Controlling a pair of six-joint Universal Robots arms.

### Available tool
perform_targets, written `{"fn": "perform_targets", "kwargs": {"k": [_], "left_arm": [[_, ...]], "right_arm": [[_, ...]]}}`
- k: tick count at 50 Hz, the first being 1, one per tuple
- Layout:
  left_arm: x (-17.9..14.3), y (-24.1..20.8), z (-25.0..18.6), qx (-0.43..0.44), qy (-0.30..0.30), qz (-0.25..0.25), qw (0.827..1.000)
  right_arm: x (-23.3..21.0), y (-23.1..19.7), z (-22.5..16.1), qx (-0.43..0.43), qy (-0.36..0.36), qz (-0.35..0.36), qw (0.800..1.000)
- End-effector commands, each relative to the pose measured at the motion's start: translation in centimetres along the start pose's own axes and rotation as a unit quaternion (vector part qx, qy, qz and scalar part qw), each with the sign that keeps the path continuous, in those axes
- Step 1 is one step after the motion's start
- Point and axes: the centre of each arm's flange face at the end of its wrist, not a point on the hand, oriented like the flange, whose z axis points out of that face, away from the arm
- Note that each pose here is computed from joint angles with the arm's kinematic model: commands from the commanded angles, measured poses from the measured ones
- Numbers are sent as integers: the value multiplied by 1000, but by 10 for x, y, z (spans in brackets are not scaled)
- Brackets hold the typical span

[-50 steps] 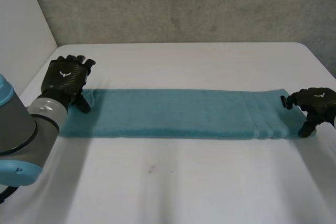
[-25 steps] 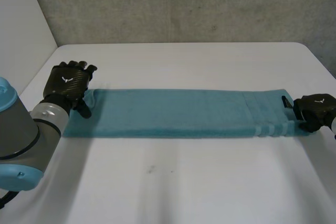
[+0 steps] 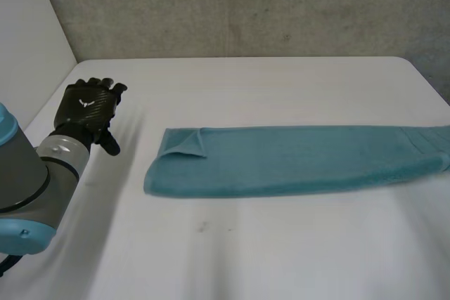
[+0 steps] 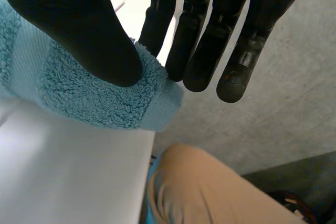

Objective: Fold the laundry

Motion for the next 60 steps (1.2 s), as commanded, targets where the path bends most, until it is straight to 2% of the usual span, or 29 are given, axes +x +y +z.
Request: {"fn": "perform_targets", "kwargs": {"k": [1, 5, 6, 9, 12, 13, 16, 17, 19, 20, 22, 24, 26, 27, 28, 31, 32, 36, 41, 44, 51, 60], "left_arm": [[-2, -3, 0, 4, -3, -1, 1000], [-2, -4, -1, 6, -4, -1, 1000], [-3, -5, -1, 7, -5, 0, 1000], [-4, -6, -1, 8, -7, 0, 1000], [-5, -7, -2, 9, -8, 0, 1000], [-5, -7, -2, 9, -9, -1, 1000], [-7, -7, -1, 9, -12, -1, 1000], [-8, -6, 0, 8, -13, -1, 1000], [-8, -6, -1, 8, -14, -1, 1000], [-8, -6, -1, 8, -14, -1, 1000], [-9, -6, 0, 7, -15, -1, 1000], [-9, -5, 0, 6, -14, -1, 1000], [-9, -4, 0, 5, -13, -1, 1000], [-8, -3, 0, 4, -13, -1, 1000], [-7, -3, 0, 3, -11, -1, 1000], [-4, -3, 0, 4, -6, 1, 1000], [-3, -4, 0, 5, -6, 1, 1000], [7, -12, -1, 21, 12, 2, 1000], [36, -24, -8, 44, 53, 6, 998], [69, -29, -14, 56, 98, 9, 994], [117, -13, -13, 38, 159, 22, 986], [126, 15, 8, -7, 159, 56, 986]], "right_arm": [[-58, -70, -30, 81, -75, 7, 994], [-121, -118, -66, 150, -146, 2, 978], [-149, -135, -84, 176, -179, -1, 968], [-191, -158, -117, 217, -232, -8, 948], [-244, -177, -164, 265, -298, -16, 917], [-269, -180, -185, 284, -327, -20, 901], [-311, -173, -210, 299, -373, -32, 878], [-339, -164, -225, 304, -403, -41, 862], [-352, -159, -233, 307, -417, -45, 854], [-373, -150, -249, 309, -442, -52, 841], [-383, -145, -256, 310, -451, -57, 835], [-415, -122, -272, 295, -483, -75, 821], [-439, -93, -276, 265, -504, -95, 817], [-439, -93, -276, 264, -504, -95, 817], [-439, -86, -269, 247, -493, -107, 828], [-429, -98, -265, 252, -463, -103, 844], [-418, -109, -265, 257, -440, -98, 855], [-379, -142, -262, 272, -394, -64, 876], [-320, -150, -241, 250, -353, -28, 901], [-298, -132, -226, 210, -343, -20, 915], [-260, -69, -189, 112, -331, -9, 937], [-242, -29, -167, 87, -315, 7, 945]]}}
